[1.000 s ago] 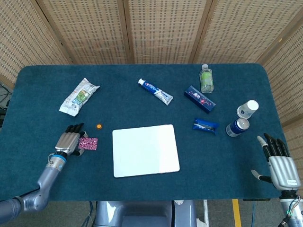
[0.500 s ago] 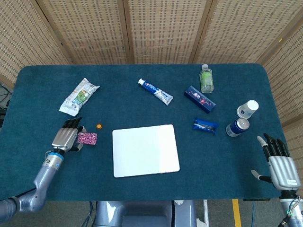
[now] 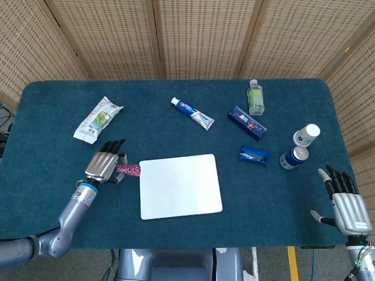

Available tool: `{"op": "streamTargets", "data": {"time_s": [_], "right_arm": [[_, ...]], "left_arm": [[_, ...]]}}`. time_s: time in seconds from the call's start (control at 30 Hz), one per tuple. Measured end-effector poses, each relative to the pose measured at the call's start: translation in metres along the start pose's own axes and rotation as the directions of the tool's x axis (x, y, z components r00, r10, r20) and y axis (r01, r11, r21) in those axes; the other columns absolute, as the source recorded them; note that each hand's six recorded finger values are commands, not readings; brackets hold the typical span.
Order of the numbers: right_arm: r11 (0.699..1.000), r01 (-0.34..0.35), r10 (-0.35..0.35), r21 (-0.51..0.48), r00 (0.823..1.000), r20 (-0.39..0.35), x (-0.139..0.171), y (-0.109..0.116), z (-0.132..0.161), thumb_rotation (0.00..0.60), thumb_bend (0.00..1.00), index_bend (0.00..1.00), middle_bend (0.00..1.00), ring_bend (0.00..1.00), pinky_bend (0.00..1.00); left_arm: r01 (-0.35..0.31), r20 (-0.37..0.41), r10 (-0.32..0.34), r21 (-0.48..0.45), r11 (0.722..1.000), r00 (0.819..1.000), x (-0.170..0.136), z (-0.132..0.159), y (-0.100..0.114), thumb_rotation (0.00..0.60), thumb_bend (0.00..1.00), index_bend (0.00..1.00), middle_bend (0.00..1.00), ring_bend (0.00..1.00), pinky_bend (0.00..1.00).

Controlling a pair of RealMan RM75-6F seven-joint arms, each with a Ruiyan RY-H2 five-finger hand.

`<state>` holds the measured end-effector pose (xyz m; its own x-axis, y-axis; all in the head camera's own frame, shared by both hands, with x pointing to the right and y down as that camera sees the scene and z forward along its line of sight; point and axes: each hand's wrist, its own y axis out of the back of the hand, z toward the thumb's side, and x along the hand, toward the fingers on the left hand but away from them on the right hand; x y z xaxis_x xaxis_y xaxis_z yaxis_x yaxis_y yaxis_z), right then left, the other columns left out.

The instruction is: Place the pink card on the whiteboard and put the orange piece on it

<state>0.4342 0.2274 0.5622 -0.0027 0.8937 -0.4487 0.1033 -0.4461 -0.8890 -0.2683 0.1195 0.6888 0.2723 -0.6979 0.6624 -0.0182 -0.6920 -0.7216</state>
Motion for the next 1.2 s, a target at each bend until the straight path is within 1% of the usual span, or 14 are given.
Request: {"op": "streamTargets", "data": {"time_s": [0.17,0.3,0.33,0.4,0.43,0.47,0.53,0.57,0.7,0.83,1.0,1.2], "right_arm": [[1.000,-0.005,0.005,-0.006,1.000,0.002,-0.001,0.000,-0.001,0.600,0.00,0.00,0.00,0.00,0.00],[1.000,-0.009,0.009,-0.009,1.000,0.002,-0.001,-0.001,-0.001,0.600,0.00,0.00,0.00,0.00,0.00],[1.000,-0.010,0.010,-0.010,1.000,0.002,-0.002,-0.001,-0.002,0.600,0.00,0.00,0.00,0.00,0.00],[1.000,-0.011,0.011,-0.012,1.000,0.002,-0.002,-0.001,-0.002,0.600,0.00,0.00,0.00,0.00,0.00],[1.000,-0.011,0.011,-0.013,1.000,0.002,-0.002,-0.001,-0.002,0.600,0.00,0.00,0.00,0.00,0.00],[1.000,-0.011,0.011,-0.013,1.000,0.002,-0.002,-0.001,-0.002,0.600,0.00,0.00,0.00,0.00,0.00],[1.000,-0.011,0.011,-0.014,1.000,0.002,-0.002,-0.001,-0.002,0.600,0.00,0.00,0.00,0.00,0.00],[1.000,-0.010,0.010,-0.015,1.000,0.003,-0.002,-0.001,-0.002,0.600,0.00,0.00,0.00,0.00,0.00],[1.000,0.001,-0.001,-0.022,1.000,0.001,-0.002,0.001,-0.001,0.600,0.00,0.00,0.00,0.00,0.00],[0.999,0.026,-0.026,-0.027,1.000,-0.005,-0.002,0.003,0.000,0.600,0.00,0.00,0.00,0.00,0.00],[0.996,0.067,-0.068,-0.052,0.998,-0.013,-0.002,0.007,0.001,0.600,0.00,0.00,0.00,0.00,0.00],[0.987,0.145,-0.148,-0.074,0.988,-0.038,-0.001,0.012,0.004,0.600,0.00,0.00,0.00,0.00,0.00]], "left_arm": [[0.020,0.070,-0.021,0.006,1.000,0.997,0.012,0.046,-0.007,0.600,0.34,0.46,0.00,0.00,0.00],[0.038,0.113,-0.039,0.011,0.999,0.993,0.018,0.076,-0.014,0.600,0.34,0.46,0.00,0.00,0.00],[0.042,0.121,-0.043,0.013,0.999,0.992,0.018,0.081,-0.016,0.600,0.33,0.44,0.00,0.00,0.00],[0.051,0.139,-0.053,0.017,0.999,0.989,0.019,0.094,-0.020,0.600,0.31,0.31,0.00,0.00,0.00],[0.055,0.146,-0.058,0.020,0.998,0.988,0.019,0.098,-0.022,0.600,0.29,0.18,0.00,0.00,0.00],[0.061,0.153,-0.064,0.024,0.998,0.986,0.019,0.103,-0.024,0.600,0.27,0.08,0.00,0.00,0.00],[0.066,0.163,-0.071,0.031,0.997,0.984,0.018,0.108,-0.027,0.600,0.25,0.00,0.00,0.00,0.00],[0.066,0.166,-0.070,0.033,0.997,0.984,0.017,0.109,-0.027,0.600,0.25,0.00,0.00,0.00,0.00],[0.042,0.157,-0.049,0.046,0.998,0.986,0.016,0.103,-0.022,0.600,0.25,0.00,0.00,0.00,0.00],[0.009,0.134,-0.017,0.061,0.998,0.991,0.016,0.090,-0.012,0.600,0.25,0.00,0.00,0.00,0.00],[-0.030,0.093,0.022,0.087,0.996,0.995,0.015,0.058,0.001,0.600,0.25,0.00,0.00,0.00,0.00],[-0.020,0.018,0.018,0.128,0.992,1.000,0.022,0.008,0.001,0.600,0.26,0.00,0.00,0.00,0.00]]}}
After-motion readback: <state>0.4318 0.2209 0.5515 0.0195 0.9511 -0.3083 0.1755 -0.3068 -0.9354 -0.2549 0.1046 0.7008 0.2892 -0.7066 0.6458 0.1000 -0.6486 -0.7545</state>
